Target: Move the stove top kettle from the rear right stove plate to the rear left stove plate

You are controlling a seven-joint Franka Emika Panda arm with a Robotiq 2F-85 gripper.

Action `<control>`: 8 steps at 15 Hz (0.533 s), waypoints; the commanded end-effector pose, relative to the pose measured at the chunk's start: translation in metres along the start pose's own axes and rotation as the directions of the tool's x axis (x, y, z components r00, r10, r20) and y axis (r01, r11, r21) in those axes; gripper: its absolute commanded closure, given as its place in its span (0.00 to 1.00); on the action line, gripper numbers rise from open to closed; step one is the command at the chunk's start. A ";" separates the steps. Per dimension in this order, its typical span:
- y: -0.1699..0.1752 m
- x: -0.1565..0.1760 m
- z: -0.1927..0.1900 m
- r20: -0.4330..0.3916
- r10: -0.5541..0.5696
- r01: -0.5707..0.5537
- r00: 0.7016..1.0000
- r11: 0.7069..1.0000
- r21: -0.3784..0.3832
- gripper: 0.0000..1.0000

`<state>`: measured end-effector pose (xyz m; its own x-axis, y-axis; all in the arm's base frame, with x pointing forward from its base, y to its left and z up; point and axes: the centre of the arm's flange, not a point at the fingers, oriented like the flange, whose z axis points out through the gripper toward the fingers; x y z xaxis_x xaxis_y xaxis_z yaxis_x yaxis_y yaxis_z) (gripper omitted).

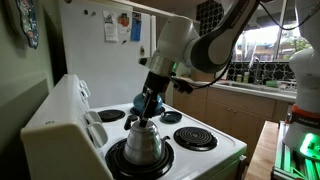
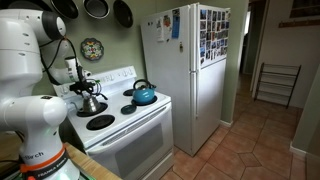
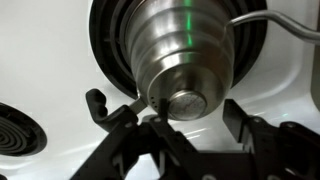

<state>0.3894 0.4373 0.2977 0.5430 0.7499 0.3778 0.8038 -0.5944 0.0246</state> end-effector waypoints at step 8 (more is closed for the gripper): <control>0.012 0.002 -0.038 0.050 0.077 -0.075 0.996 0.996 -0.048 0.00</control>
<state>0.3885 0.4359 0.3095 0.5544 0.7497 0.3614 0.7967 -0.6037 0.0302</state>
